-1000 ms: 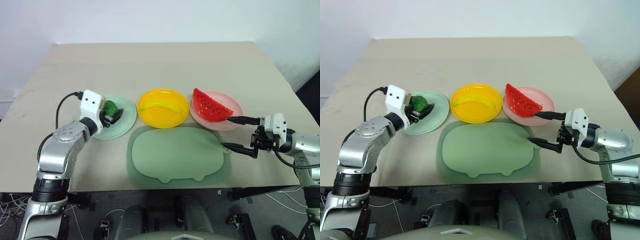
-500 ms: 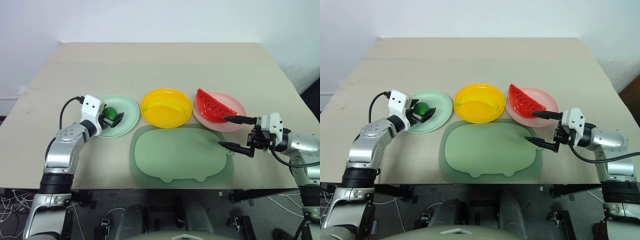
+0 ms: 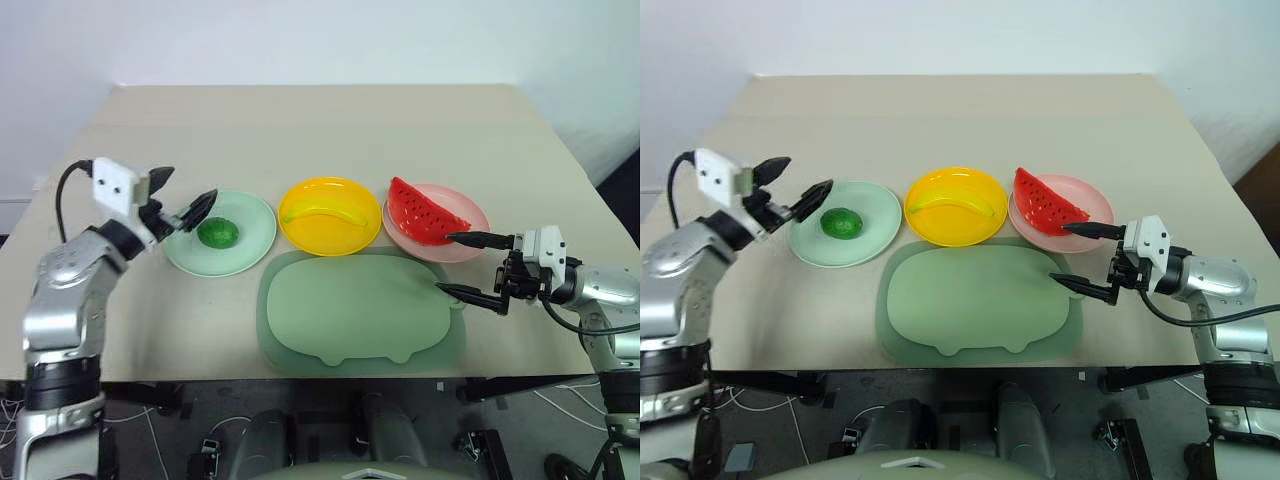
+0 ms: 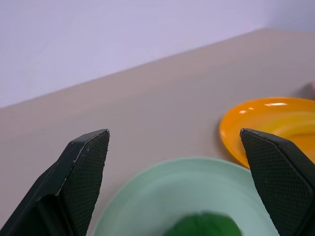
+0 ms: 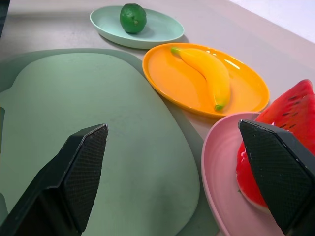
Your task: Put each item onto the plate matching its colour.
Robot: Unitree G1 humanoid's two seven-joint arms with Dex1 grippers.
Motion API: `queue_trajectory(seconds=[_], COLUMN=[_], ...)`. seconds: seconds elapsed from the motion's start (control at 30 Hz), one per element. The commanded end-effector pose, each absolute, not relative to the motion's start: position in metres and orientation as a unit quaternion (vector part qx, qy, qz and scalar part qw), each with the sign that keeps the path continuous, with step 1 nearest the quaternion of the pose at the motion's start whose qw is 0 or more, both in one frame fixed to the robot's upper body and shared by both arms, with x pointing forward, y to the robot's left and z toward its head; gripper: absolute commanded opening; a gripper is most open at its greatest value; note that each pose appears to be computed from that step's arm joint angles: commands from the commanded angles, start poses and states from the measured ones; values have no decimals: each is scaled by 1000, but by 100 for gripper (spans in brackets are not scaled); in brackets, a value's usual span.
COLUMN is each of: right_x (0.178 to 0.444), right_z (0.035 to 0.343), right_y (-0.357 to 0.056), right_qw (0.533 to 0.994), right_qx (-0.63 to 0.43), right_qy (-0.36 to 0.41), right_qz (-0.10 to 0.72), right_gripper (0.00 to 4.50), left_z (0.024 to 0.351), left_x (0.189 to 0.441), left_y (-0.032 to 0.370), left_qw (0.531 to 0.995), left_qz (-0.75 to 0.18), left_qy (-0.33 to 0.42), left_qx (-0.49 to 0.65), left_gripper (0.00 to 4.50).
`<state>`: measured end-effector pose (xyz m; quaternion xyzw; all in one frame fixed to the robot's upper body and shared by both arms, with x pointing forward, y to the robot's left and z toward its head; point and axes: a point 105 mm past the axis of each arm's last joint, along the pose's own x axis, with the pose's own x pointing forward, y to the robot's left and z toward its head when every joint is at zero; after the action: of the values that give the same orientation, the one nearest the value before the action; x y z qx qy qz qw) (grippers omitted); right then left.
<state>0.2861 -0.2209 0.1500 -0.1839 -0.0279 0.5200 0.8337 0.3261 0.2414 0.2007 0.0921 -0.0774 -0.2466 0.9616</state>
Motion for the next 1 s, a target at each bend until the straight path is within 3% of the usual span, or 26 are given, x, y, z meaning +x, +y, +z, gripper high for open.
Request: queue_trajectory(seconds=[0.03,0.2,0.6,1.0], right_x=[285,282,254,243], right_z=[162,168,171,166], right_y=[-230,-245,-308,-345], right_qw=[839,852,895,922], right_qx=[-203,-206,-218,-224], right_qy=[-45,-45,-19,-1], right_qz=[503,479,389,317], right_gripper=[450,450,450,450], left_z=[215,197,154,138], left_x=[300,273,227,222], left_y=[254,270,320,321], left_qw=[943,932,950,951], left_qz=[-287,-339,-293,-285], left_qy=[-124,-74,-66,-67], left_qx=[114,103,89,95], left_gripper=[446,446,446,446])
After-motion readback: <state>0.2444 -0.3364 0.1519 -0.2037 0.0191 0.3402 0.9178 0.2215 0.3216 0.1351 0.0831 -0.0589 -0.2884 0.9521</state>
